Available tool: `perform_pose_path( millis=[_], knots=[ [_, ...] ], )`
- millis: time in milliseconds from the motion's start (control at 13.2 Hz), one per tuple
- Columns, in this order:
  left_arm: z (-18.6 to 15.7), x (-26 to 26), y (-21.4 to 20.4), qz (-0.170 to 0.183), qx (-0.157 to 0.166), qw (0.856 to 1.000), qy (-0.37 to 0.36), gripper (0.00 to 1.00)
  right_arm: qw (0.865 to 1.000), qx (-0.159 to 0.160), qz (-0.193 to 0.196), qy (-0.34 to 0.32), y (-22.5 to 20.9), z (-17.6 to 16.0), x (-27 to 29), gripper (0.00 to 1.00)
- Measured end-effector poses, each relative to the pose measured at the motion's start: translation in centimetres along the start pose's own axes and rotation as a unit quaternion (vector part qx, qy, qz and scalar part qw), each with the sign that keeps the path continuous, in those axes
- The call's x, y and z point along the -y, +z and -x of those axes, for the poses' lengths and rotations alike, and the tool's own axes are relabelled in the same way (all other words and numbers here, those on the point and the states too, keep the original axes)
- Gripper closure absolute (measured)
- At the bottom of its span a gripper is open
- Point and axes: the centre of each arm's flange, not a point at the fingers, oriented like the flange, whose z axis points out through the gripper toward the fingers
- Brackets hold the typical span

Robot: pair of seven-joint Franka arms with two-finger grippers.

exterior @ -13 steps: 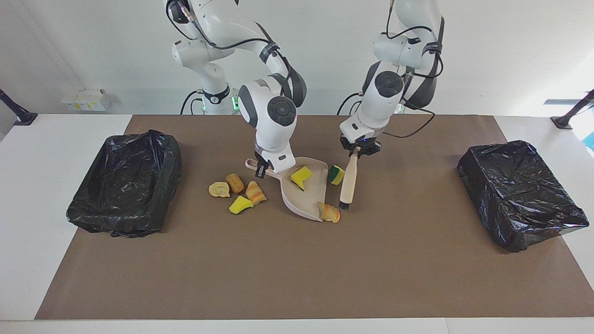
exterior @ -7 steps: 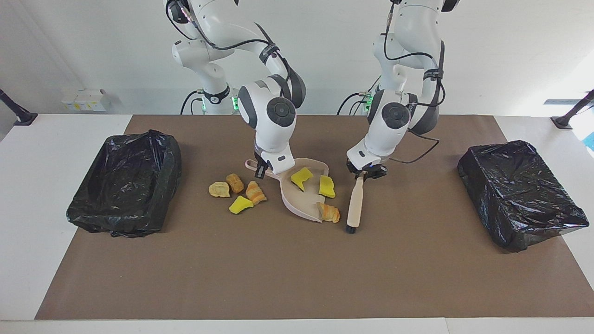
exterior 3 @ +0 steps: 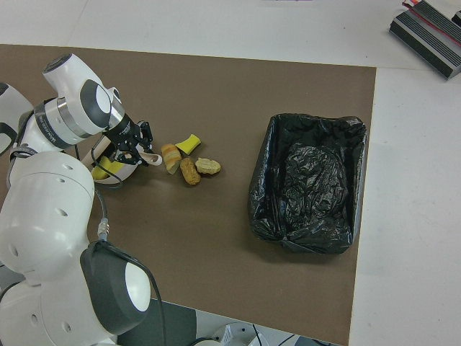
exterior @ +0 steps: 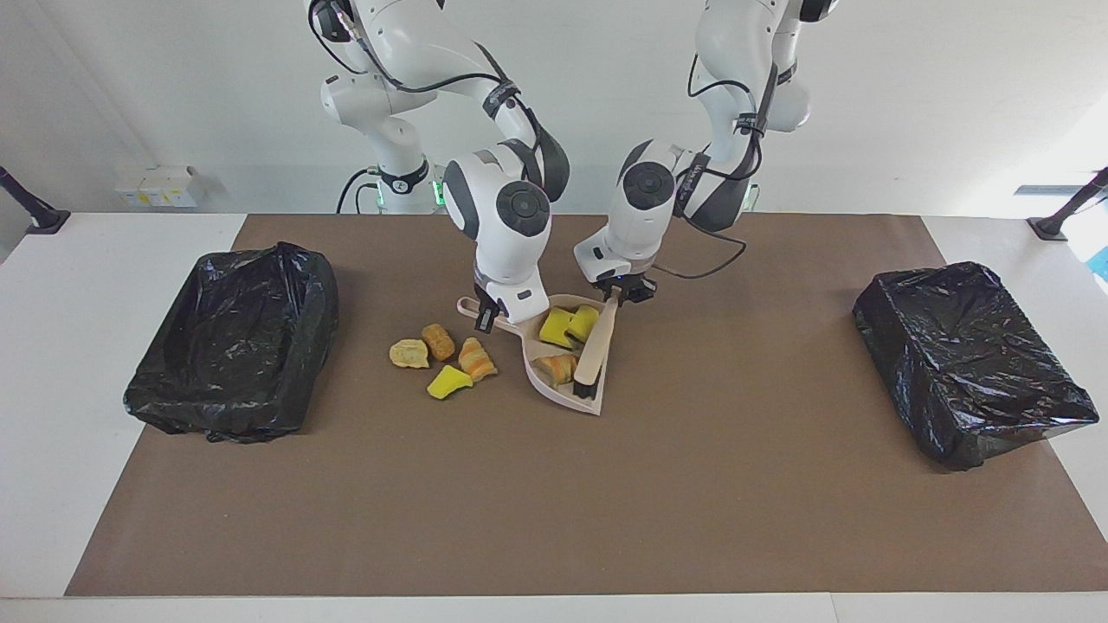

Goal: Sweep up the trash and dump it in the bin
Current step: 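Sweep the sponges and crusts into the dustpan with the left gripper's brush, then carry the dustpan to the nearer bin with the right gripper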

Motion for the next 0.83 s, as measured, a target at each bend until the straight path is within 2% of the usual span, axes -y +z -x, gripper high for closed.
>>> perform_pose_path(
  millis=[227, 454, 681, 832],
  knots=[
    [0.1, 0.9, -0.4, 0.001, 0.004, 1.000, -0.018, 0.74, 1.000, -0.001, 0.001, 0.001, 0.0, 0.0, 0.0, 0.68],
    [-0.7, 6.7, -1.5, 0.008, 0.004, 0.997, -0.073, 0.74, 1.000, -0.007, -0.002, 0.012, 0.0, 0.0, -0.1, 0.68],
    [0.0, 12.0, -5.0, 0.020, -0.010, 0.992, -0.128, 0.74, 0.999, -0.036, 0.000, 0.035, -0.5, 0.2, -0.8, 0.68],
    [1.5, 12.4, -7.3, 0.023, -0.011, 0.988, -0.149, 0.74, 0.997, -0.057, 0.003, 0.052, -1.4, 1.4, -1.7, 0.68]
  ],
)
